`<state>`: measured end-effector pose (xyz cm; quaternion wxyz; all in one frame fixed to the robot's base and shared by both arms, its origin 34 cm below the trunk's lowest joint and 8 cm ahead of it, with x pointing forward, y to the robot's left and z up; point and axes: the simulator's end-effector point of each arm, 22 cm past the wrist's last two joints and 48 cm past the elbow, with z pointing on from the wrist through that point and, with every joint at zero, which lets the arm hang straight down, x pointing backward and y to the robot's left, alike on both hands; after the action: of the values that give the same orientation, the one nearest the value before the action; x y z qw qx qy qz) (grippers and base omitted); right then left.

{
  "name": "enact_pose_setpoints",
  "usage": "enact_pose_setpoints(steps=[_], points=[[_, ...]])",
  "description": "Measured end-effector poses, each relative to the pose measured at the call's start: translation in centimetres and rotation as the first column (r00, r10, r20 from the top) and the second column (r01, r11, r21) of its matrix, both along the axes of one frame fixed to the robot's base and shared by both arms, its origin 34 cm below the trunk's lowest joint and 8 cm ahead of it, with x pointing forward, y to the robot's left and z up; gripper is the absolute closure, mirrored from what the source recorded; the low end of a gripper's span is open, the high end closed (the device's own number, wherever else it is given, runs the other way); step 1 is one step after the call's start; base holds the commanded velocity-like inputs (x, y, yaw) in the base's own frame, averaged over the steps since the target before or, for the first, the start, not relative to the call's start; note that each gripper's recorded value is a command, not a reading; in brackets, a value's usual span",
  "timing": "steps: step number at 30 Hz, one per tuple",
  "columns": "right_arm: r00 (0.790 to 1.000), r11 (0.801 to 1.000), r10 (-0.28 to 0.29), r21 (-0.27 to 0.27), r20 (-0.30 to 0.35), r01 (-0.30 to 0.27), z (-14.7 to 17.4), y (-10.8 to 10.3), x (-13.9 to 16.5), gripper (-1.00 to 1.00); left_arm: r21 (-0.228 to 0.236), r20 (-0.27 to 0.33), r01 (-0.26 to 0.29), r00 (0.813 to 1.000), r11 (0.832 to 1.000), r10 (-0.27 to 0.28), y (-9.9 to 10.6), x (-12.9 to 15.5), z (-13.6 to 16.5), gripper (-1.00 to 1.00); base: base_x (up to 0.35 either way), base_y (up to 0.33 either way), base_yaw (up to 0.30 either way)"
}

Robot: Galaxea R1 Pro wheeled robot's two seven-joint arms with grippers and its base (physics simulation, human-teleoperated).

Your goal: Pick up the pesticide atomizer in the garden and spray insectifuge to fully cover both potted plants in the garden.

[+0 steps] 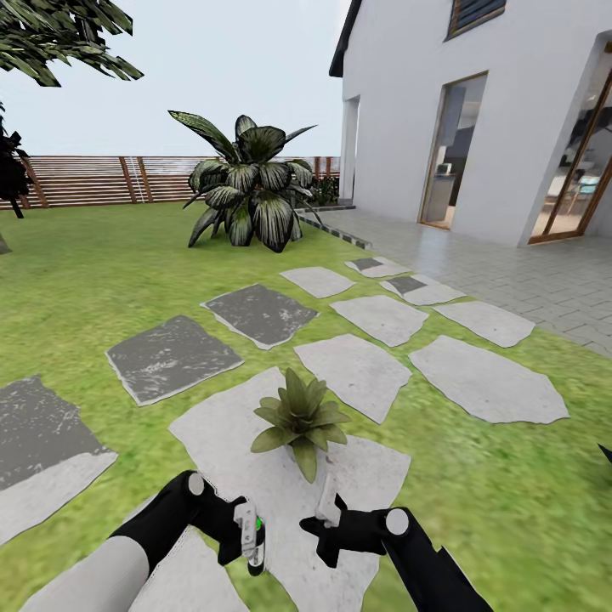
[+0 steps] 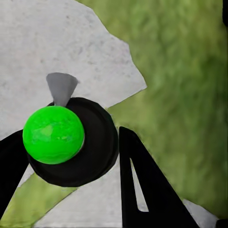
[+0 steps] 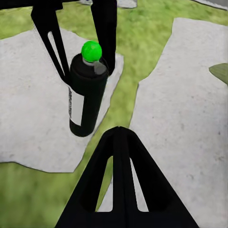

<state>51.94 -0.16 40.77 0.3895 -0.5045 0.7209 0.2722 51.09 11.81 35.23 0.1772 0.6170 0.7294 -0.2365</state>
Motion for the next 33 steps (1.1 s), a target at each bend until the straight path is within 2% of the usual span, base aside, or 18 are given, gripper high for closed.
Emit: enact_pose_setpoints(steps=[1, 3, 6, 7, 10, 12, 18, 21, 24, 25, 27, 28, 30, 31, 33], points=[[1.0, 1.0, 0.0, 0.0, 0.0, 0.0, 0.0, 0.0, 0.0, 1.0, 0.004, -0.001, -0.003, 1.0, 1.0, 0.003, 0.4, 0.0, -0.1, 1.0, 0.0, 0.0, 0.0], [1.0, 1.0, 0.001, -0.001, 0.0, -0.001, 0.0, 0.0, 0.0, 1.0, 0.042, -0.013, -0.022, 1.0, 0.999, 0.022, 3.1, -0.2, -0.8, 1.0, 0.0, 0.0, 0.0], [1.0, 1.0, 0.001, -0.005, -0.002, -0.001, -0.2, -0.2, -0.1, 1.0, 0.065, -0.014, -0.037, 0.999, 0.997, 0.038, 4.9, -0.2, -1.1, 1.0, 0.0, 0.0, 0.0], [1.0, 1.0, 0.001, -0.007, -0.002, -0.001, -0.2, -0.3, -0.1, -1.0, 0.074, -0.014, -0.042, 0.999, 0.996, 0.043, 5.5, -0.1, -1.1, 1.0, 0.0, 0.0, 0.0], [1.0, 1.0, 0.009, -0.009, -0.007, -0.009, -0.3, -0.5, -0.2, -1.0, 0.103, -0.013, -0.062, 0.998, 0.993, 0.063, 7.9, 0.0, -1.3, 1.0, 0.0, 0.0, 0.0], [1.0, 1.0, 0.019, -0.009, -0.012, -0.019, -0.3, -0.5, -0.5, -1.0, 0.114, -0.012, -0.069, 0.997, 0.991, 0.071, 8.8, 0.1, -1.4, 1.0, 0.0, 0.0, 0.0], [0.999, 1.0, 0.027, -0.012, -0.025, -0.027, -0.7, -0.6, -0.9, -1.0, 0.123, -0.003, -0.104, 0.994, 0.987, 0.105, 10.0, 0.6, -1.3, 1.0, 0.0, 0.0, 0.0], [0.999, 0.999, 0.009, -0.036, -0.049, -0.01, -2.0, -2.0, -1.2, -1.0, 0.116, 0.026, -0.173, 0.985, 0.978, 0.172, 10.4, 1.9, -1.2, 1.0, 0.0, 0.0, 0.0], [0.996, 0.994, -0.056, -0.095, -0.066, 0.05, -4.5, -5.2, -1.0, -1.0, 0.094, 0.089, -0.293, 0.954, 0.951, 0.285, 11.1, 4.4, -0.8, 1.0, 0.0, 0.0, 0.0], [0.995, 0.992, -0.074, -0.11, -0.066, 0.066, -5.1, -5.9, -0.9, -1.0, 0.089, 0.097, -0.309, 0.949, 0.947, 0.3, 11.2, 4.8, -0.7, 1.0, 0.0, 0.0, 0.0], [0.985, 0.974, -0.16, -0.175, -0.063, 0.147, -7.5, -9.2, -0.7, -1.0, 0.074, 0.105, -0.352, 0.933, 0.933, 0.344, 10.5, 5.5, -0.5, 1.0, 0.0, 0.0, 0.0], [0.981, 0.966, -0.186, -0.194, -0.061, 0.171, -8.2, -10.1, -0.6, -1.0, 0.073, 0.102, -0.364, 0.929, 0.929, 0.356, 10.3, 5.6, -0.5, 1.0, 0.0, 0.0, 0.0], [0.957, 0.926, -0.288, -0.265, -0.041, 0.267, -10.8, -13.5, -0.6, -1.0, 0.085, 0.076, -0.413, 0.91, 0.907, 0.408, 9.7, 5.8, -0.7, 1.0, 0.0, 0.0, 0.0], [0.949, 0.914, -0.313, -0.282, -0.033, 0.292, -11.4, -14.2, -0.7, -1.0, 0.092, 0.066, -0.427, 0.904, 0.9, 0.422, 9.7, 5.7, -0.7, 1.0, 0.0, 0.0, 0.0], [0.914, 0.856, -0.405, -0.346, 0.015, 0.385, -13.3, -17.1, -0.7, -1.0, 0.119, 0.035, -0.468, 0.883, 0.876, 0.467, 9.8, 5.5, -1.0, 1.0, 0.0, 0.0, 0.0]])
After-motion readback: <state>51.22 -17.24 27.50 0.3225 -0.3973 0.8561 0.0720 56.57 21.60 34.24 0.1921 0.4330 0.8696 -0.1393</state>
